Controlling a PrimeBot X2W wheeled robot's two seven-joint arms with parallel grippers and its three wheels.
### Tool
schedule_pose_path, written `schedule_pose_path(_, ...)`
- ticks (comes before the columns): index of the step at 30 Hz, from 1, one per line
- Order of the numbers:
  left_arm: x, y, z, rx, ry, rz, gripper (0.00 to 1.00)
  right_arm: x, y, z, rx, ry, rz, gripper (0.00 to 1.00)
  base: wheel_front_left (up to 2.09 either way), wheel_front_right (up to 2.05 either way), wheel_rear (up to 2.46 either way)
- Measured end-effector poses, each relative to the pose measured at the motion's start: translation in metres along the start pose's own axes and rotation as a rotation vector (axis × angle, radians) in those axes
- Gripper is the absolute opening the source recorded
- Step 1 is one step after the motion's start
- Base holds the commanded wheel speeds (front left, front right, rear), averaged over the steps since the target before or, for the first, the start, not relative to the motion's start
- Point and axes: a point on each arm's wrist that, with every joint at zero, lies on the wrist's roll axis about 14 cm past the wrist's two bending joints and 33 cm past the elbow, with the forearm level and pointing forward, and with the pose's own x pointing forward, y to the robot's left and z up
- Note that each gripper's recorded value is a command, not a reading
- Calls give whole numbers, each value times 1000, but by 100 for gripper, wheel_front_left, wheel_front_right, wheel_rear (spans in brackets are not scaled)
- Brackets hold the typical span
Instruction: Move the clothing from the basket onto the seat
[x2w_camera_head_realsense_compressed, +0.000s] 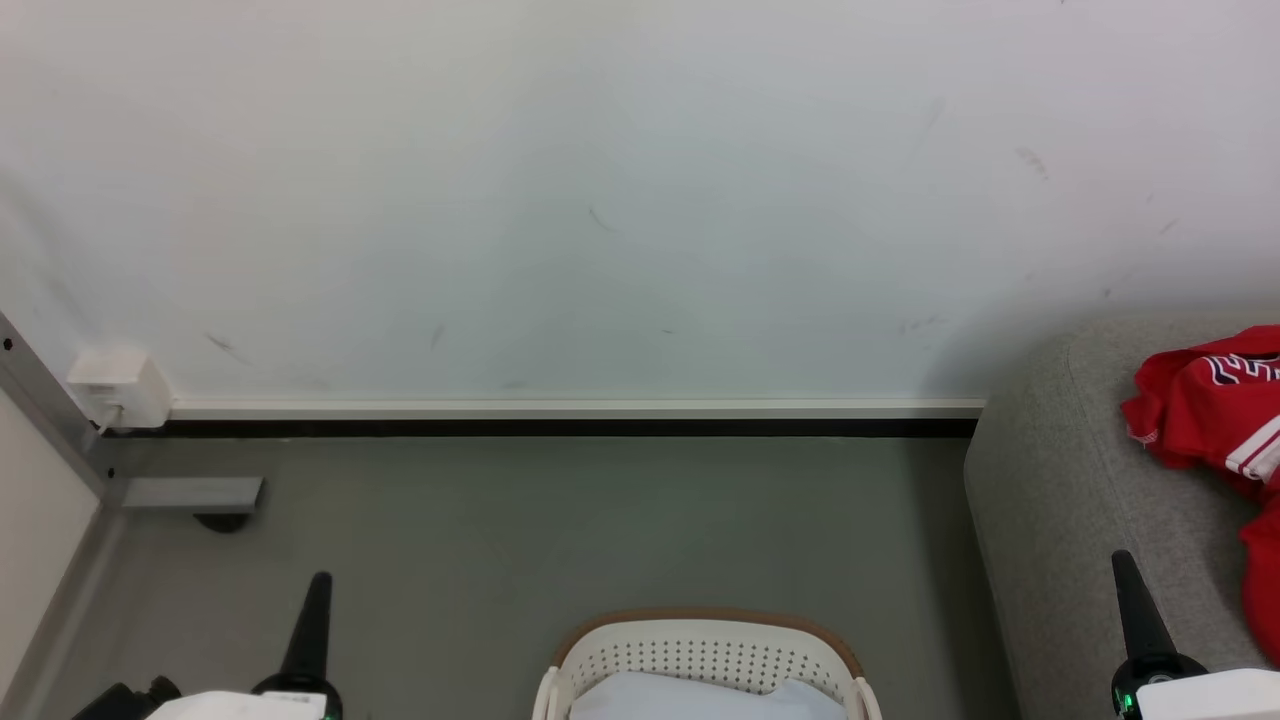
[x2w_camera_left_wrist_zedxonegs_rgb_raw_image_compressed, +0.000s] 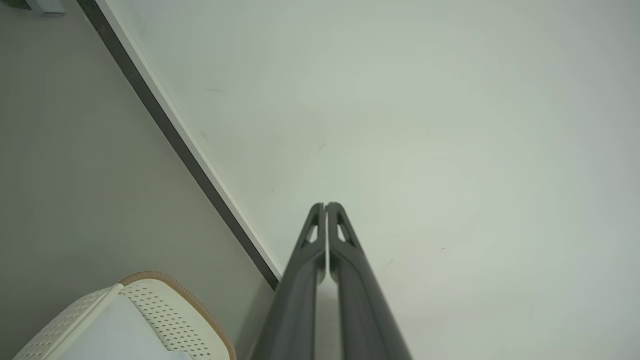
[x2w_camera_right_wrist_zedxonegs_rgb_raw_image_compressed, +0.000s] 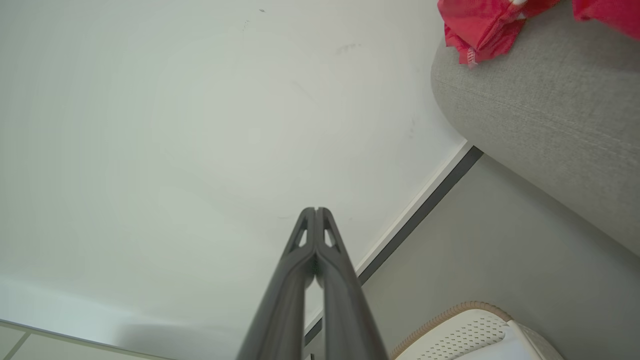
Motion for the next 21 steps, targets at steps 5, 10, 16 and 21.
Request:
schedule_pose_path(5, 1, -1, 1, -49, 2, -7, 0, 1, 0, 1, 46, 0, 0, 0, 0, 0, 0)
schedule_pose_path(10, 2, -4, 2, -92, 3, -16, 0, 2, 1, 1, 88, -1, 1, 0, 0, 0, 0)
schedule_pose_path(16, 3, -4, 3, -136, 4, -19, 0, 4, 2, 2, 133, -1, 6, 0, 0, 0, 0)
schedule_pose_path(21, 4, -6, 5, -181, 3, -31, 0, 5, 3, 3, 176, -4, 9, 0, 0, 0, 0)
